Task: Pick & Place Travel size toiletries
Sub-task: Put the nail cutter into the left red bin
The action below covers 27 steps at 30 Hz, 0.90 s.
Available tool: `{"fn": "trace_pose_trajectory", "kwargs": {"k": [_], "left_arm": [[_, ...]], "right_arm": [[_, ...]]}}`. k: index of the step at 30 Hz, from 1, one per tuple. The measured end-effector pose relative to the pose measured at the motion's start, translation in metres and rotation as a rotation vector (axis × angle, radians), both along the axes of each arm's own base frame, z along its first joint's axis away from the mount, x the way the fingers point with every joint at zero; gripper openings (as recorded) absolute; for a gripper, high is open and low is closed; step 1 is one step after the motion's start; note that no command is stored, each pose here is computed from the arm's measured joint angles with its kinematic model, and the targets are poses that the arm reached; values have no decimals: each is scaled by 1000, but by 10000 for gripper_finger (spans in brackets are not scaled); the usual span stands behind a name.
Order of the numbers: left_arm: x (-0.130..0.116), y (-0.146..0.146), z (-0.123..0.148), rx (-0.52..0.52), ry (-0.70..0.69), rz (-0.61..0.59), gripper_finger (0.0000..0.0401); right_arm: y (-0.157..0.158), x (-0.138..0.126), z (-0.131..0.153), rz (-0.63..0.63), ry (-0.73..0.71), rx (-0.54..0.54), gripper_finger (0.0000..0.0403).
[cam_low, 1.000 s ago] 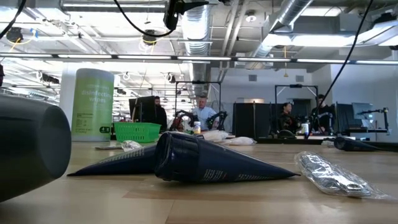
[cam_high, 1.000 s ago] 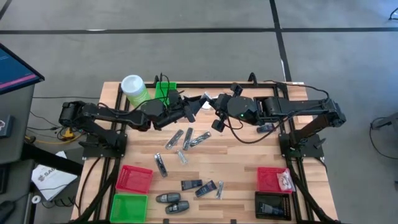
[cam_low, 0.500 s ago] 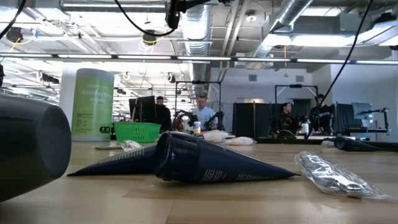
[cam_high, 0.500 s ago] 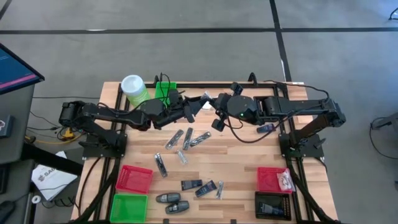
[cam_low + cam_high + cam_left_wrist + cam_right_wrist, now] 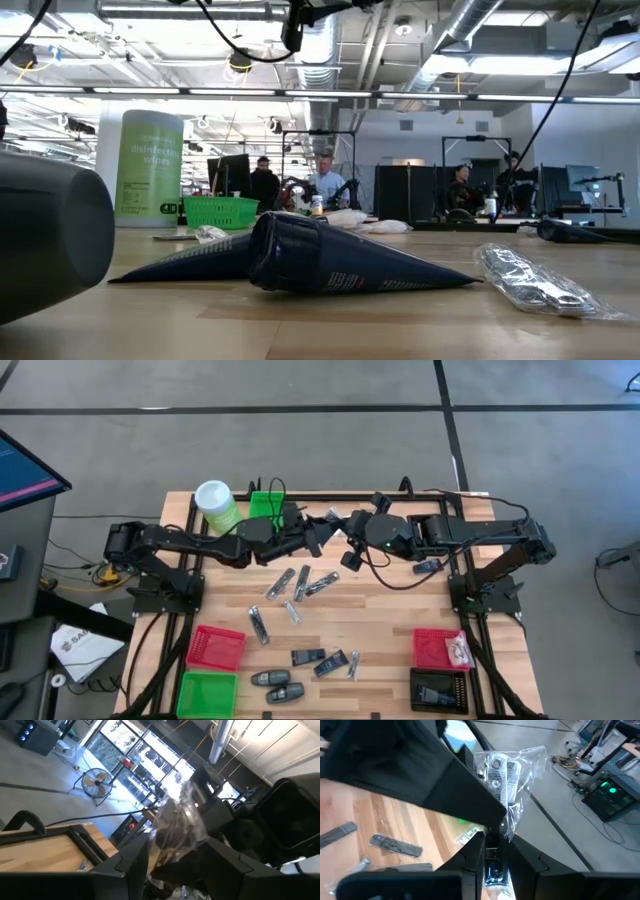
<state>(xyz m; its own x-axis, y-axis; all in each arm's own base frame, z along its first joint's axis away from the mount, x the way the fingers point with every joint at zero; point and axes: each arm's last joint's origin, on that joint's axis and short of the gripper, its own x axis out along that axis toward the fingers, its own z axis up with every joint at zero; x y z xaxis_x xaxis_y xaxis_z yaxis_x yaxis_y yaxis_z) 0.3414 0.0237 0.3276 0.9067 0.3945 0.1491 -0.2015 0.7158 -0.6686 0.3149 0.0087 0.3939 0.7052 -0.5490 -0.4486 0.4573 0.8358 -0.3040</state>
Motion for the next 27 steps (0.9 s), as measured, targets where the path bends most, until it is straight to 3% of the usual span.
{"fn": "trace_pose_trajectory", "kwargs": {"k": [8,22,27], "left_arm": [[0,-1,0,-1,3,-3,153],[0,0,-1,-7,9,15,17],[0,-1,-1,-7,8,12,17]], "right_arm": [[0,0,0,-3,3,-3,61],[0,-1,0,-6,9,-9,61],[0,-1,0,-7,9,-10,61]]}}
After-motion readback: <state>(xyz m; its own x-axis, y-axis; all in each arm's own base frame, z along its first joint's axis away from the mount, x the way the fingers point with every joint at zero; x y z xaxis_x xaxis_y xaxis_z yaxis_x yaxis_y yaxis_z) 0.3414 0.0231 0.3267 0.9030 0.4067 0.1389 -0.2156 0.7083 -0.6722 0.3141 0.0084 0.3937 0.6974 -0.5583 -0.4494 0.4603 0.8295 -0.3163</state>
